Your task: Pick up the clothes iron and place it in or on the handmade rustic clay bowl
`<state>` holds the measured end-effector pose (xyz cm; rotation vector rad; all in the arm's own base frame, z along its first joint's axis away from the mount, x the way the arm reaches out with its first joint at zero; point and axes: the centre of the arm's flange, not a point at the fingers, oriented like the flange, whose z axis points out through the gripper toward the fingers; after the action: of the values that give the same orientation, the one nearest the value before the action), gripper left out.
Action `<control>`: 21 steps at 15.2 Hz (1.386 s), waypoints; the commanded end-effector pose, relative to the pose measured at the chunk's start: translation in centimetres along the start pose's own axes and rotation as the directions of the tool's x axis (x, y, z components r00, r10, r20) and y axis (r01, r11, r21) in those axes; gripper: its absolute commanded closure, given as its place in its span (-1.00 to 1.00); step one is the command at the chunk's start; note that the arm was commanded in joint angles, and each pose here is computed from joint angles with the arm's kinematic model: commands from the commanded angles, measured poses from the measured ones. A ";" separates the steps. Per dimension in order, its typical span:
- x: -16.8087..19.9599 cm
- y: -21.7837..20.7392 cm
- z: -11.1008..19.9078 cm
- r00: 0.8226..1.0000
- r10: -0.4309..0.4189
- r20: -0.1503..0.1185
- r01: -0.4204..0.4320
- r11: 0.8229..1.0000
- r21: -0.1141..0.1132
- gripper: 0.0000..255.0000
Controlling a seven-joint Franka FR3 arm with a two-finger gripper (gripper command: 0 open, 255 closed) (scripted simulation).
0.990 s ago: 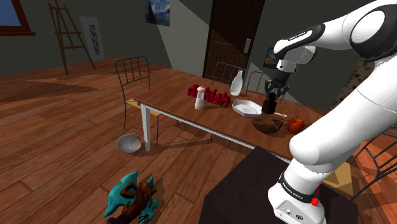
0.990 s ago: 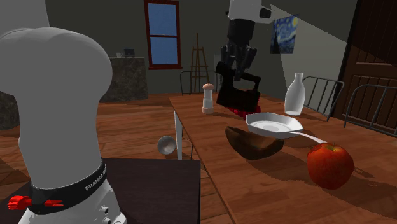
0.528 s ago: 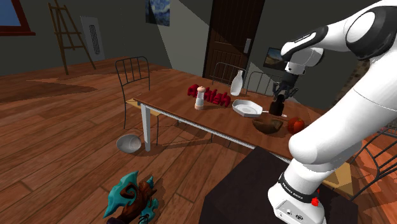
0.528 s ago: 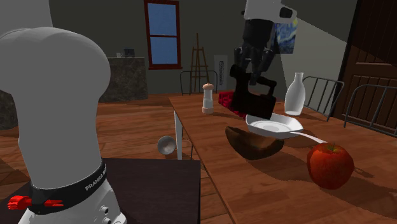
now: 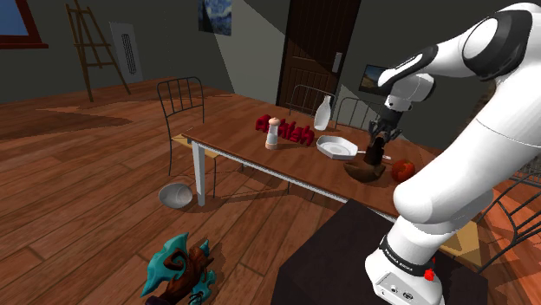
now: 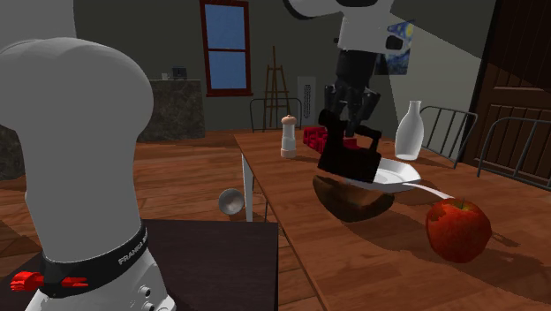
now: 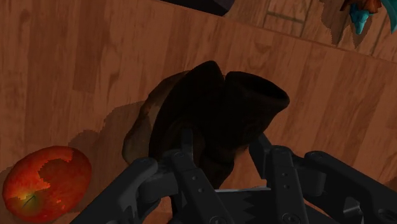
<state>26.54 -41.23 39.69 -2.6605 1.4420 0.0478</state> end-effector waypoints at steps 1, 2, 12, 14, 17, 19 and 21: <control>0.1 0.0 1.0 1.000 0.000 -0.001 0.000 1.000 0.000 1.00; 0.2 0.1 1.5 1.000 0.000 -0.001 0.000 1.000 0.000 1.00; 0.4 0.3 4.4 1.000 0.000 -0.001 0.000 1.000 0.000 1.00; 0.4 0.3 4.4 1.000 0.000 -0.001 0.000 1.000 0.000 1.00; 0.4 0.3 4.4 1.000 0.000 -0.001 0.000 1.000 0.000 -1.00; 0.4 0.3 4.4 1.000 0.000 -0.001 0.000 1.000 0.000 -1.00; 0.4 0.3 4.4 1.000 0.000 -0.001 0.000 1.000 0.000 -1.00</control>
<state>26.63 -41.22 35.27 -2.6612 1.4422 0.0451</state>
